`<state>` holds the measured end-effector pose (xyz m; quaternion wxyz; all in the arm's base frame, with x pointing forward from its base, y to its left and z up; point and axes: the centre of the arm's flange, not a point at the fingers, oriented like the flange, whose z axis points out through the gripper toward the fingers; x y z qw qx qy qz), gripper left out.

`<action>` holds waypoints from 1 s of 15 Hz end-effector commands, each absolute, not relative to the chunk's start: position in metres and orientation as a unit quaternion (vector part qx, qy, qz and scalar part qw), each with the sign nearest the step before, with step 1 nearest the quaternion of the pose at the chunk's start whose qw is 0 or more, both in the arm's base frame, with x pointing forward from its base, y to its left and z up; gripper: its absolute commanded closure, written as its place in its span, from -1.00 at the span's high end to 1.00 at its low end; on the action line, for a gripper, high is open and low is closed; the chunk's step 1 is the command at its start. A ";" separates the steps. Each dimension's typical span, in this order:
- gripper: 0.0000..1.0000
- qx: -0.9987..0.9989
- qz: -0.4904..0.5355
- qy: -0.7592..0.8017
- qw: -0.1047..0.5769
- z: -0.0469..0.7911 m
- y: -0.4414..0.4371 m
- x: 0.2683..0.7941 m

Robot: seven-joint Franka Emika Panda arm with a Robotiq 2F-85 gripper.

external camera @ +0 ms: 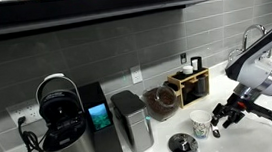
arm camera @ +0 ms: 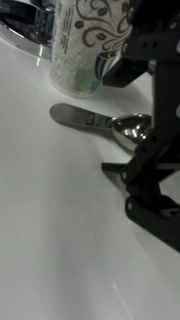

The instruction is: Pick up the spoon and use to it to move a spoon of coffee from the coffee jar and put it in the styrofoam cup

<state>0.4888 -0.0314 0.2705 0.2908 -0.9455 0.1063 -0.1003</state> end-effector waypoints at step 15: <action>1.00 -0.963 -0.120 -0.197 0.141 0.473 0.027 0.494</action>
